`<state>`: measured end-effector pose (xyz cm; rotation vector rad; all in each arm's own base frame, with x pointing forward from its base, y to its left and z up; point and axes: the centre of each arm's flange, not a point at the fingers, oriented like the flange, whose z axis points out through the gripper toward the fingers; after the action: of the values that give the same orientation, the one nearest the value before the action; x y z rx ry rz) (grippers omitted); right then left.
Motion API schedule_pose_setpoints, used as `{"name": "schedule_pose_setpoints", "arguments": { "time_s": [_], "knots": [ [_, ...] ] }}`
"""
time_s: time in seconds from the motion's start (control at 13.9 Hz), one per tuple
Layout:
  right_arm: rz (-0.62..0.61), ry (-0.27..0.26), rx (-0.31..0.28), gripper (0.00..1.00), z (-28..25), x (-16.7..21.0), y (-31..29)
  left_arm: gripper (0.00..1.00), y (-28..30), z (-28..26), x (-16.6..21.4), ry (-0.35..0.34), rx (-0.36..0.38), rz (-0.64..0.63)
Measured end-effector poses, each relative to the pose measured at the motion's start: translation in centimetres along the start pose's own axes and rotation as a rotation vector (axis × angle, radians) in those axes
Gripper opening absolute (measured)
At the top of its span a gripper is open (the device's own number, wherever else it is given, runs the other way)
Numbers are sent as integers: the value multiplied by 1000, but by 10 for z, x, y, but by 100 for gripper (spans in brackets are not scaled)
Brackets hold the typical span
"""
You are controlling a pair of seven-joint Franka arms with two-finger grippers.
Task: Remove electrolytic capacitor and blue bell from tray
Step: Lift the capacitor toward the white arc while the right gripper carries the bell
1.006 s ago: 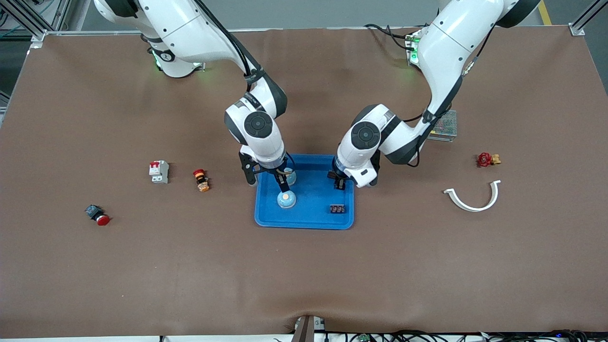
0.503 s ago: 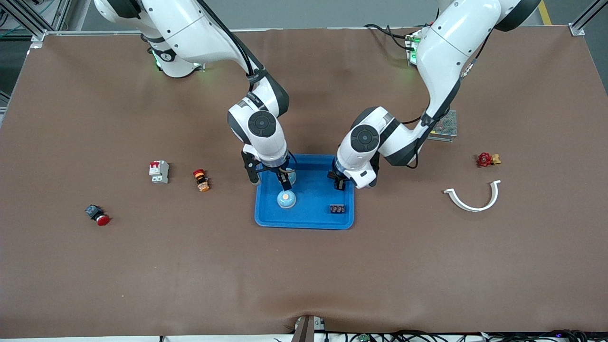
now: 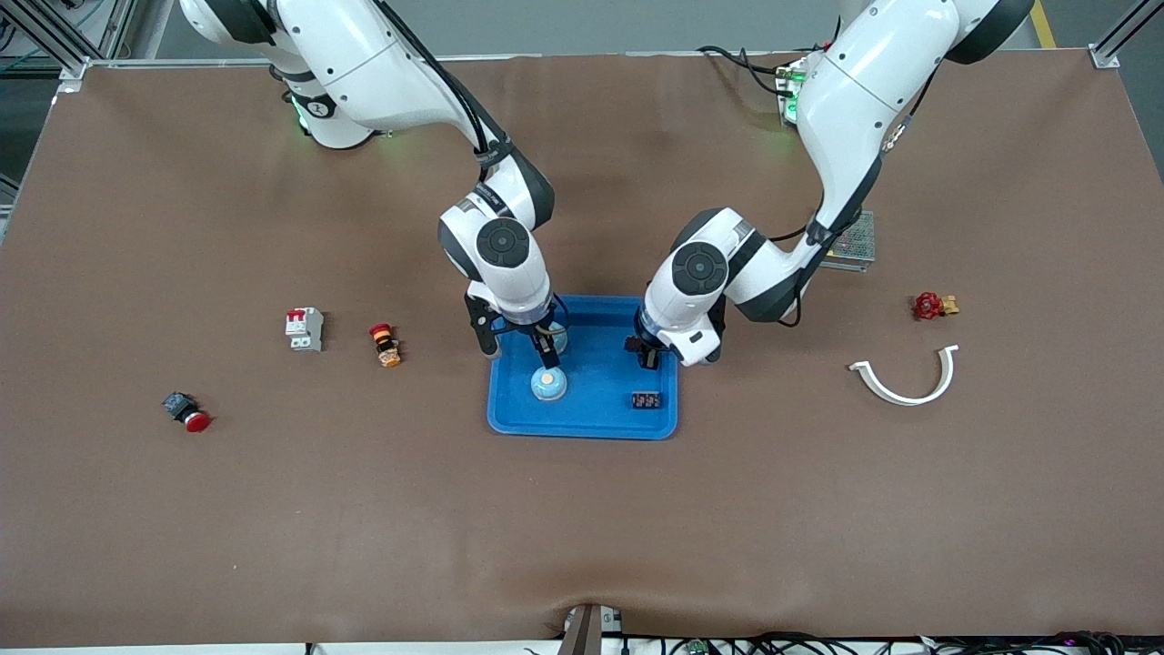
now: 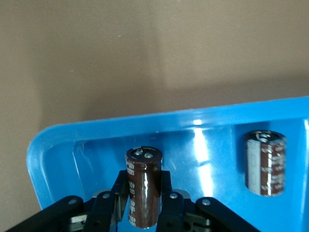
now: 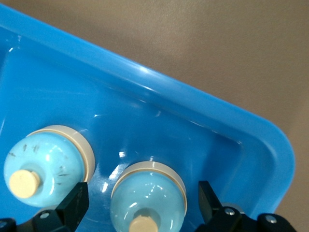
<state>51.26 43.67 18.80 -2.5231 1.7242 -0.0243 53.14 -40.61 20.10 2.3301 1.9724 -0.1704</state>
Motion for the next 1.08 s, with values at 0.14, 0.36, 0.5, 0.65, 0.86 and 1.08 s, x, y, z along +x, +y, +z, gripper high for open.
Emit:
{"name": "schedule_pose_setpoints", "arguments": {
  "time_s": [0.14, 0.36, 0.5, 0.65, 0.86, 1.08],
  "knots": [
    [-1, -1, 2, 100, 1, -1, -2, 31, 6, -9, -3, -8, -18, -1],
    [-12, -2, 7, 81, 0, -7, -2, 31, 16, -32, -4, 8, -22, -4],
    [-18, -1, 10, 64, -1, -10, -1, 31, 23, -64, 7, 44, -15, -14],
    [-19, -1, 11, 64, -1, -10, -2, 31, 27, -104, 25, 89, -3, 13],
    [-19, -1, 14, 64, -3, -11, -3, 31, 27, -154, 41, 128, -11, 79],
    [-22, -8, 30, 64, -10, -15, -8, 31, 25, -173, 74, 171, 52, 155]
  ]
}}
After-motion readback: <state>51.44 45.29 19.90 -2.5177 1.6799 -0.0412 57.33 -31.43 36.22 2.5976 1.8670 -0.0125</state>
